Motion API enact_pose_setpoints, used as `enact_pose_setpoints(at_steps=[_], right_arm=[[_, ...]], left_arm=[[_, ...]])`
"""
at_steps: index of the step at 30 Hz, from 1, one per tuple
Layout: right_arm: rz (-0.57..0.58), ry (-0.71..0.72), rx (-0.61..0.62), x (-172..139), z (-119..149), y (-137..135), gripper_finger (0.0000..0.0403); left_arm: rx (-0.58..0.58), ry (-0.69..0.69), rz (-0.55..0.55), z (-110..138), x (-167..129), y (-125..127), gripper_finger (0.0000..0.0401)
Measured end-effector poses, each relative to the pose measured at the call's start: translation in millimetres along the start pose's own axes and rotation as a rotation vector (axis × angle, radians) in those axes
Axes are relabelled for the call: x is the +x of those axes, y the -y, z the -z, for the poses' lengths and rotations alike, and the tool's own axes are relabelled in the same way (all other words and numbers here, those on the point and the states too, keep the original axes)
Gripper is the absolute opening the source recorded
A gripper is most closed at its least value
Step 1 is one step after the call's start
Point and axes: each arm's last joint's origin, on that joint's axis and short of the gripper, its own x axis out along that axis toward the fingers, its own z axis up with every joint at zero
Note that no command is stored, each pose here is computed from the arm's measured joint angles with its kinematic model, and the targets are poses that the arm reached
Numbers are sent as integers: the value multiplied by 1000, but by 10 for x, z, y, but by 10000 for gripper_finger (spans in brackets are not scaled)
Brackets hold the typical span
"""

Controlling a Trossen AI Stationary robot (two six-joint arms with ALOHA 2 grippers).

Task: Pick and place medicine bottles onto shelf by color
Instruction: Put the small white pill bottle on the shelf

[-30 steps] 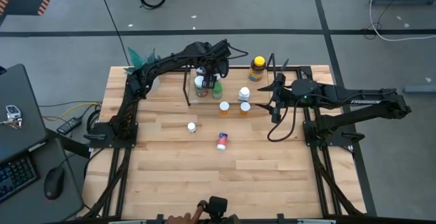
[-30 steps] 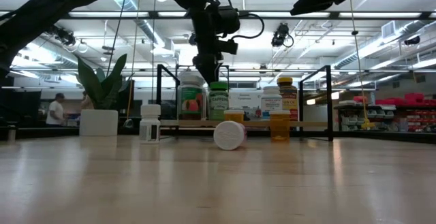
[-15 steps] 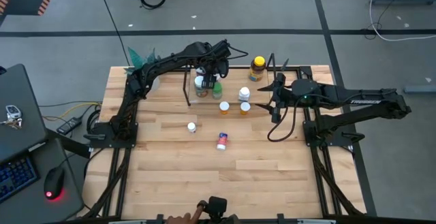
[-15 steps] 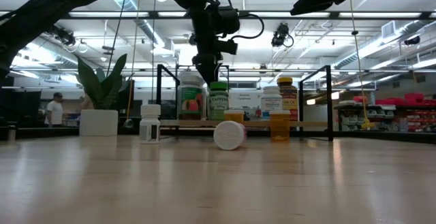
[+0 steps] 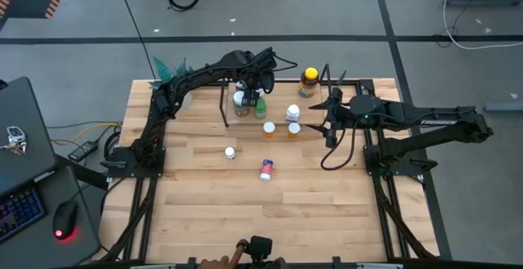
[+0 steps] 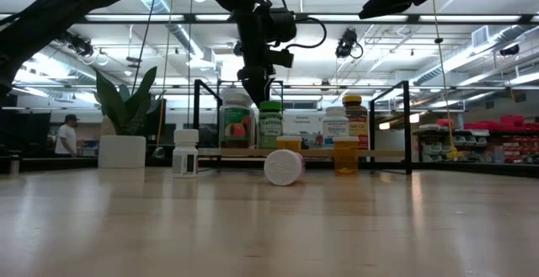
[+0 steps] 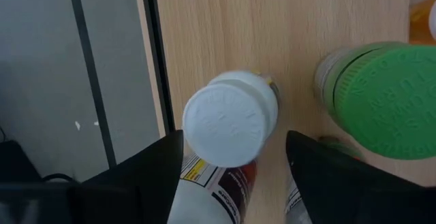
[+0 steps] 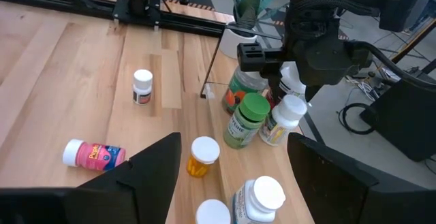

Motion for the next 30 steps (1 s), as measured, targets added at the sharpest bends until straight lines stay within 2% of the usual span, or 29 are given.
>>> enact_pose_setpoints(at_steps=[11, 20, 25, 30], right_arm=[[0, 0, 0, 0, 0, 0, 275], [0, -1, 0, 0, 1, 0, 275], [-2, -7, -2, 0, 7, -2, 275], [-7, -31, -3, -1, 31, -6, 275]], left_arm=[[17, -2, -7, -13, -11, 14, 253], [41, -4, -64, -109, -195, 87, 233], [48, 38, -118, -222, -381, 110, 219], [-15, 128, -169, -331, -681, 97, 193]])
